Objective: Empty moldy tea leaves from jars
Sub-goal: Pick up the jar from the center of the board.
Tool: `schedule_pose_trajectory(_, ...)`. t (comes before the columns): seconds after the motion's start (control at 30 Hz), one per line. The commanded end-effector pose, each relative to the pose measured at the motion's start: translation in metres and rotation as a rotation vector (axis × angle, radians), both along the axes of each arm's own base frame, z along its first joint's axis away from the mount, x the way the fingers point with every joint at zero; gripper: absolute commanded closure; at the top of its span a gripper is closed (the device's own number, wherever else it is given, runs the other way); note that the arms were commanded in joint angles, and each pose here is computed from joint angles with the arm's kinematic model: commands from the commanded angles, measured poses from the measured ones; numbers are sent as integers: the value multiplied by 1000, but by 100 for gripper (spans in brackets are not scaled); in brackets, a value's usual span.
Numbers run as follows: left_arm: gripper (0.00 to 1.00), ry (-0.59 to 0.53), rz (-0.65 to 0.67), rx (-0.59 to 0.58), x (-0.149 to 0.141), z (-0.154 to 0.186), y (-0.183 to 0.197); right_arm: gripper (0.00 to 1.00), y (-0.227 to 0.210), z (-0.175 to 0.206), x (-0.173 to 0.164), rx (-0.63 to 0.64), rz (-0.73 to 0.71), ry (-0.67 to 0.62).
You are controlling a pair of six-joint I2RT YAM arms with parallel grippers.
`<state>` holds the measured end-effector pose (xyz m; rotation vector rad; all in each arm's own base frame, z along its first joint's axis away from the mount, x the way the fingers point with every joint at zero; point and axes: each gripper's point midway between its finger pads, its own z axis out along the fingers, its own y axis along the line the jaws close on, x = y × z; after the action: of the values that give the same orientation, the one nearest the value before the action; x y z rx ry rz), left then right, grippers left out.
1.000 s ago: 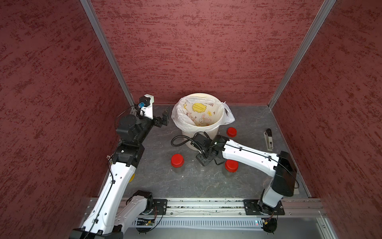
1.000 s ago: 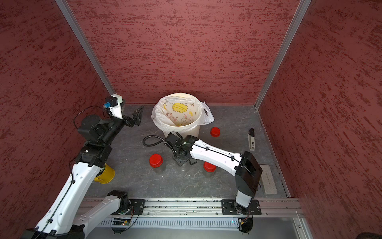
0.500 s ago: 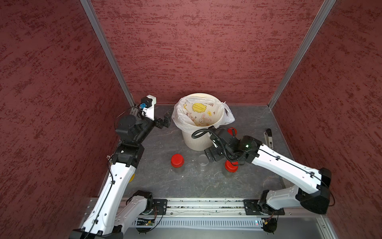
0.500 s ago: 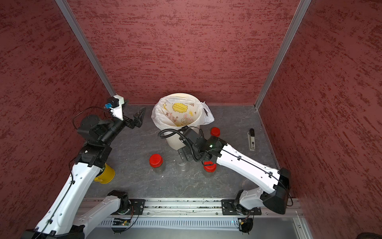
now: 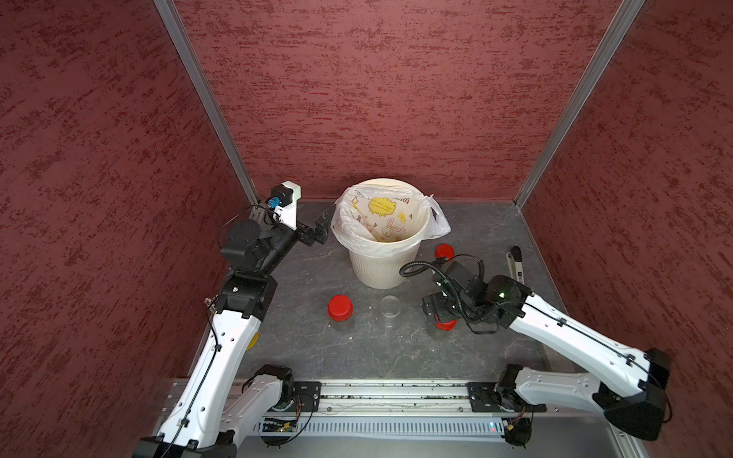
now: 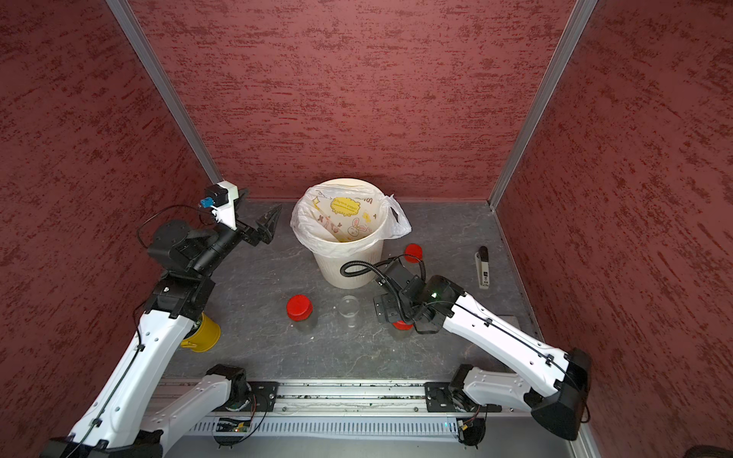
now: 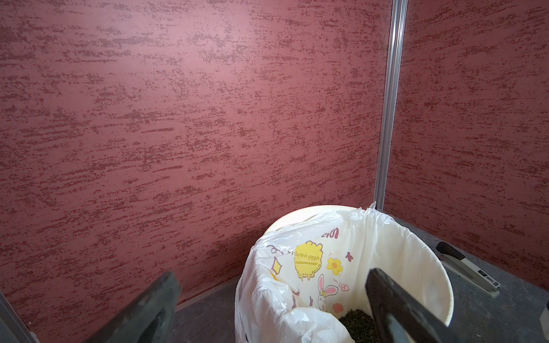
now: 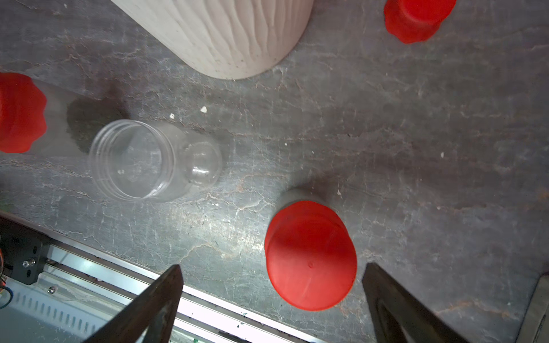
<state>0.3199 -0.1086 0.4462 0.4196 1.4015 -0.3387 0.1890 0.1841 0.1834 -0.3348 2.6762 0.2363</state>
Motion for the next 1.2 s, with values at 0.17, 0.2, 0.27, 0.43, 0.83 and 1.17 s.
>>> schedule_pose_trajectory(0.17, 0, -33, -22, -11, -4, 14, -2, 3, -7, -16, -3, 62, -83, 36)
schedule_pose_trajectory(0.2, 0, -34, -23, -11, -4, 14, -2, 3, -8, -20, -2, 56, -86, 38)
schedule_pose_trajectory(0.27, 0, -32, -25, -12, -4, 14, -2, 3, -8, -25, 0, 62, -89, 42)
schedule_pose_trajectory(0.43, 0, -24, -36, -4, -3, 11, -4, 5, -6, -34, 4, 79, -98, 56)
schedule_pose_trajectory(0.83, 0, -32, -27, -5, -5, 14, -3, 8, -11, -57, 2, 66, -111, 91)
schedule_pose_trajectory(1.17, 0, -26, -34, -5, -4, 12, -4, 10, -14, -68, 6, 57, -117, 87)
